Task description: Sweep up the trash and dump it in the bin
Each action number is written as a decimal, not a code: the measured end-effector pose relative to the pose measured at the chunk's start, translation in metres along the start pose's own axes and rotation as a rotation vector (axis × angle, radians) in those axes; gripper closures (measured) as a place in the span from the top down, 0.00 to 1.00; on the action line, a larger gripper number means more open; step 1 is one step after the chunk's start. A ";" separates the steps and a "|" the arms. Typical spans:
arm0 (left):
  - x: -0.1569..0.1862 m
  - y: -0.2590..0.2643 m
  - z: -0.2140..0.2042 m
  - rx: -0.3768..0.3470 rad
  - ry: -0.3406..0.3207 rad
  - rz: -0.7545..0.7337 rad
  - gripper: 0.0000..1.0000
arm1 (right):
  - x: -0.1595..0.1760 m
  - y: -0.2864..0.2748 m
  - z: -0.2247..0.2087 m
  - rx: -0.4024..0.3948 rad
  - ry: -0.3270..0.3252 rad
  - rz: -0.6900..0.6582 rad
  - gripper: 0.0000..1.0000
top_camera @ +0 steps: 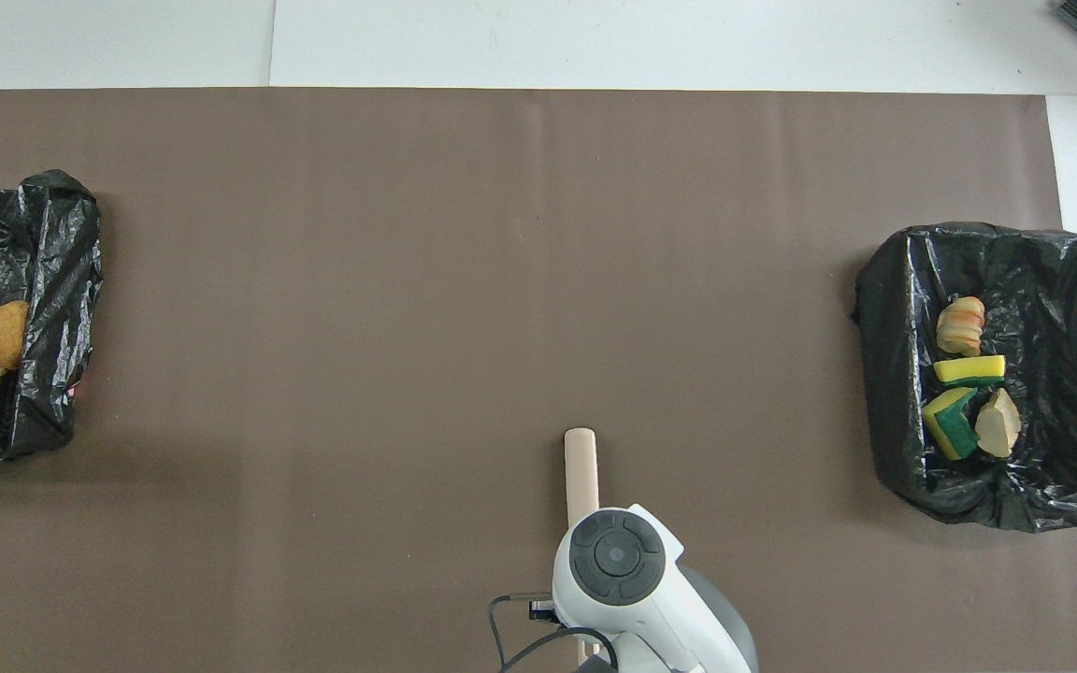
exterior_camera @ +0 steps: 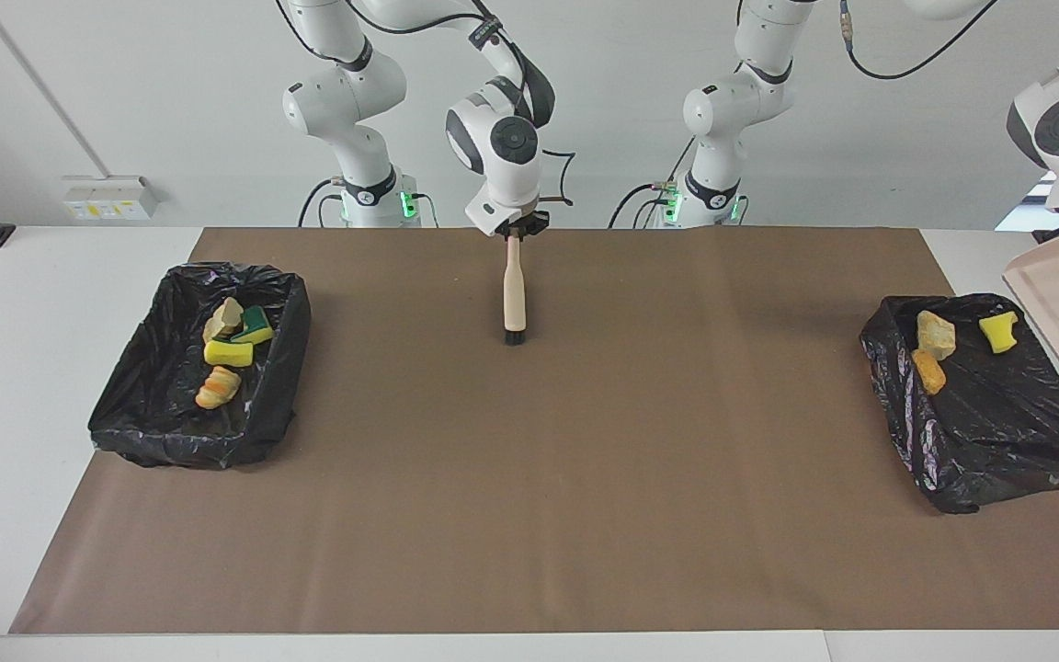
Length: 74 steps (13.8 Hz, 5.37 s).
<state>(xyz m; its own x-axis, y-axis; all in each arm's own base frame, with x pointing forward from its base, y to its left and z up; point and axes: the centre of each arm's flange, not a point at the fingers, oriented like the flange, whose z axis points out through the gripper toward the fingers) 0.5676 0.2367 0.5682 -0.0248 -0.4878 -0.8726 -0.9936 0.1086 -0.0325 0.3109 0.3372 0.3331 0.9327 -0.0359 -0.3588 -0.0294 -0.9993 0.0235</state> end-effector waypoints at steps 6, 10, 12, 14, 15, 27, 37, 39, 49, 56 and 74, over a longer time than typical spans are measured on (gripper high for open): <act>0.063 -0.033 -0.077 0.014 0.259 -0.040 0.32 | 0.003 -0.001 0.003 0.012 0.014 -0.022 0.46; 0.121 -0.045 -0.133 -0.041 0.480 -0.170 0.32 | 0.004 -0.001 0.004 0.011 0.014 -0.029 0.66; 0.158 -0.050 -0.165 -0.089 0.544 -0.253 0.32 | 0.004 -0.003 0.001 0.016 0.019 -0.031 0.72; 0.204 -0.055 -0.198 -0.149 0.589 -0.340 0.32 | 0.006 -0.008 -0.011 0.034 0.037 -0.036 0.93; 0.229 -0.057 -0.215 -0.185 0.614 -0.395 0.32 | 0.008 -0.010 -0.020 0.047 0.048 -0.036 1.00; 0.399 -0.079 -0.402 -0.701 0.751 -1.117 0.32 | 0.058 0.098 -0.217 0.058 0.128 0.045 1.00; 0.520 -0.079 -0.508 -0.910 0.715 -1.374 0.32 | 0.083 0.217 -0.283 0.035 0.186 -0.029 1.00; 0.522 -0.078 -0.518 -0.954 0.751 -1.369 0.32 | 0.089 0.255 -0.293 0.041 0.199 -0.045 1.00; 0.535 -0.081 -0.514 -1.007 0.783 -1.371 0.59 | 0.094 0.354 -0.355 0.029 0.334 -0.077 1.00; 0.394 -0.065 -0.471 -0.913 0.851 -1.333 1.00 | 0.099 0.358 -0.351 0.025 0.320 -0.070 1.00; 0.035 0.025 -0.324 -0.821 0.826 -1.263 1.00 | 0.088 0.370 -0.370 0.027 0.310 -0.046 1.00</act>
<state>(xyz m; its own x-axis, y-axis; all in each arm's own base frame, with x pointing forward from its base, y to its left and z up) 0.5057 -0.0583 0.6943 0.9735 -0.2264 -0.0334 -0.2259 -0.9740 0.0194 0.5146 -0.0312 0.6554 0.9983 0.0107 -0.0568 0.0100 -0.9999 -0.0121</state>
